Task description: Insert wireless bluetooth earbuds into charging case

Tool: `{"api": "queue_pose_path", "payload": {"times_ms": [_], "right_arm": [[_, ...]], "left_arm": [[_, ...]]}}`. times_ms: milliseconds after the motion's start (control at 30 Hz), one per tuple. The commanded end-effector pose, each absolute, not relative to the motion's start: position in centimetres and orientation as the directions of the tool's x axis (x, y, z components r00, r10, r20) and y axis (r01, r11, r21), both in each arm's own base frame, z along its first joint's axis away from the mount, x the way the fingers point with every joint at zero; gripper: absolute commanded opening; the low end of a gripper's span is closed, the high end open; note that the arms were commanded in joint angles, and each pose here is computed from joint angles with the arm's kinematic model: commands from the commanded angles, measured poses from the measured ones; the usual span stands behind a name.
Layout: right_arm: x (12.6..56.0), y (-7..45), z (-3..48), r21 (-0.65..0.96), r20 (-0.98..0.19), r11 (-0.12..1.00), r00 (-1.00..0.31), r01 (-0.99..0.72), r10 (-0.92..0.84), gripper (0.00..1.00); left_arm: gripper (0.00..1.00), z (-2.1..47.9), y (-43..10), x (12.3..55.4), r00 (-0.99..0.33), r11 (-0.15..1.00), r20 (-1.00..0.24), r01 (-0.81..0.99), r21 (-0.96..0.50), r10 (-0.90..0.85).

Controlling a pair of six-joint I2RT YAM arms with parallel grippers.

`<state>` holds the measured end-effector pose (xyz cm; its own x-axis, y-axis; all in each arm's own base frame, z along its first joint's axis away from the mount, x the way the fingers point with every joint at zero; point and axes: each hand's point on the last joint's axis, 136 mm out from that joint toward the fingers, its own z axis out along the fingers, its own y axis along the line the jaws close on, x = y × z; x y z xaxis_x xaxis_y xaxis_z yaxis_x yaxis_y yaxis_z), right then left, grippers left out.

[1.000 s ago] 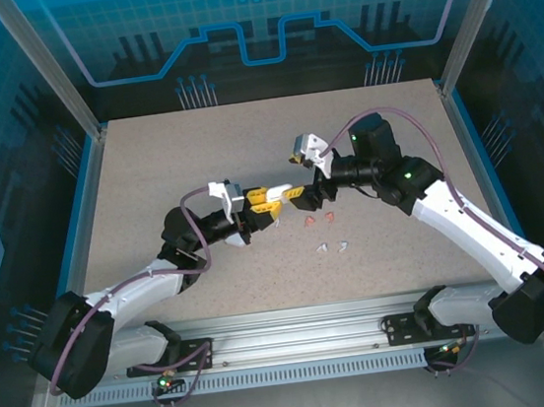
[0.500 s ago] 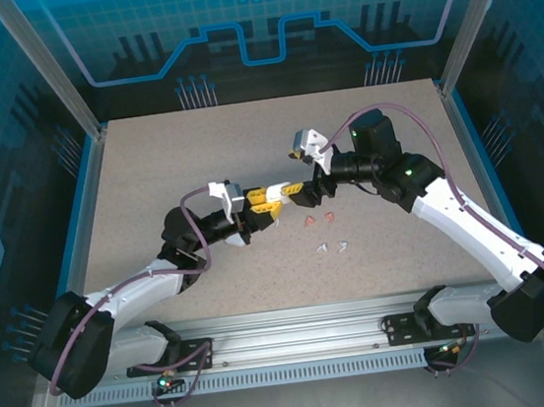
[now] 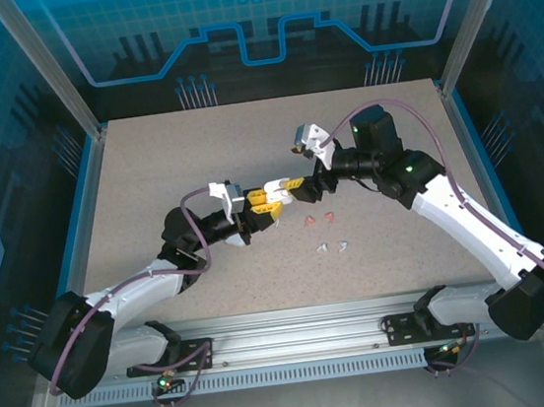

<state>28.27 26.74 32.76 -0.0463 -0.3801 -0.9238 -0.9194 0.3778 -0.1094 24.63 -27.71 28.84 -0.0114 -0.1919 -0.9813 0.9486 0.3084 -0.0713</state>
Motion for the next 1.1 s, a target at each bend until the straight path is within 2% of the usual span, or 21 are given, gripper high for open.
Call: {"api": "queue_pose_path", "payload": {"times_ms": [0, 133, 233, 500, 733, 967, 1067], "right_arm": [[27.8, 26.7, 34.0, -0.094, -0.935, 0.362, -0.043, -0.928, -0.352, 0.83], [27.0, 26.0, 34.9, -0.088, -0.95, 0.358, -0.03, -0.929, -0.312, 0.84], [27.3, 24.7, 35.3, -0.071, -0.954, 0.431, -0.065, -0.9, -0.293, 0.87], [29.1, 18.7, 30.4, 0.063, -0.848, 0.771, -0.442, -0.634, -0.293, 0.85], [27.2, 15.8, 22.2, 0.238, -0.636, 0.893, -0.757, -0.382, -0.154, 0.84], [25.7, 14.1, 14.2, 0.219, -0.413, 0.949, -0.903, -0.227, -0.121, 0.81], [25.1, 13.6, 11.3, 0.183, -0.321, 0.962, -0.937, -0.204, -0.138, 0.71]], "left_arm": [[0.0, 28.8, -27.8, 23.9, 0.017, 0.284, -0.981, 0.958, -0.04, -0.194], [0.0, 28.6, -27.8, 24.0, 0.015, 0.293, -0.981, 0.955, -0.044, -0.194], [0.01, 28.5, -27.6, 24.2, 0.022, 0.311, -0.981, 0.95, -0.04, -0.194], [0.0, 28.2, -26.4, 23.9, 0.081, 0.379, -0.979, 0.925, 0.005, -0.185], [0.0, 29.2, -25.8, 23.1, 0.119, 0.389, -0.976, 0.921, 0.04, -0.181], [0.0, 30.2, -25.4, 22.4, 0.142, 0.392, -0.972, 0.918, 0.059, -0.189], [0.0, 30.4, -25.2, 22.4, 0.146, 0.401, -0.971, 0.914, 0.059, -0.189]]}}
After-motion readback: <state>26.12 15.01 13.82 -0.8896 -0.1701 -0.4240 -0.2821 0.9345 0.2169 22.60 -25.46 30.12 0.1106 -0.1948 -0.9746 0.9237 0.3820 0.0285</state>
